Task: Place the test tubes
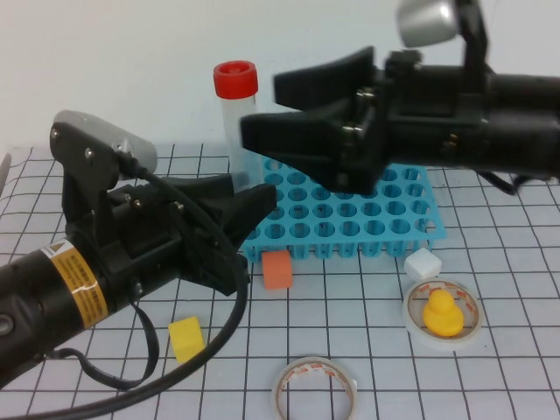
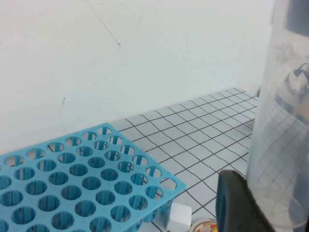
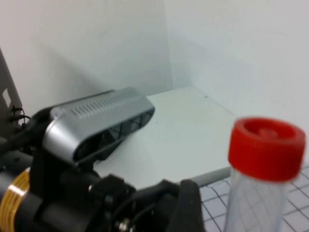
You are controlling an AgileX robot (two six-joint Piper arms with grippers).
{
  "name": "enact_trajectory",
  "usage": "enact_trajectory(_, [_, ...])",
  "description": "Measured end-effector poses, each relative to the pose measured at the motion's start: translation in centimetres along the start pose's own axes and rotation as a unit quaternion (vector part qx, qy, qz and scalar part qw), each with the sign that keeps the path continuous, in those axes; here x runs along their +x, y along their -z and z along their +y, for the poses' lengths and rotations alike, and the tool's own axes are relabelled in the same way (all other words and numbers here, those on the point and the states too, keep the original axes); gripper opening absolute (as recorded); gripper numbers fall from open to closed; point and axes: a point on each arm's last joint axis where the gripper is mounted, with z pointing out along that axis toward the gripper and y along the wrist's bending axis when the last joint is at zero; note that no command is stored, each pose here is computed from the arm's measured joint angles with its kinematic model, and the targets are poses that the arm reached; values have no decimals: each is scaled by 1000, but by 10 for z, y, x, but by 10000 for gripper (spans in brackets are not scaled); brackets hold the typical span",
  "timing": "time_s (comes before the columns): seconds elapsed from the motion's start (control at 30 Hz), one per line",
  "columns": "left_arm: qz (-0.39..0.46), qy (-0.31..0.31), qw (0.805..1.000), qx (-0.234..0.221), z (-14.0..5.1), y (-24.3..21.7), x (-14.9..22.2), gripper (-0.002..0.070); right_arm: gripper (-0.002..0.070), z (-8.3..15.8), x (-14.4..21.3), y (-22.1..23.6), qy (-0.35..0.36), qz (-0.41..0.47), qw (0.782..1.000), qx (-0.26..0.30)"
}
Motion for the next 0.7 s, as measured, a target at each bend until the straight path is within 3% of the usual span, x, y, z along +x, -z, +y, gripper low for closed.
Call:
enact_trajectory(0.37, [2,-1,1000,5,-1,0,0,209,546,4,-11,-30,41,-11,999,-32])
enact_trajectory(0.47, [2,-1,1000,5,-1,0,0,209,478,4,-11,-30,41,-11,999,-30])
enact_trajectory(0.6, [6,-10,1000,7,-1,0,1,209,287,2,-11,-30,41,-11,999,-22])
enact_trajectory(0.7, [9,-16,1000,9,-2,0,2,209,281,2,-11,-30,41,-11,999,-22])
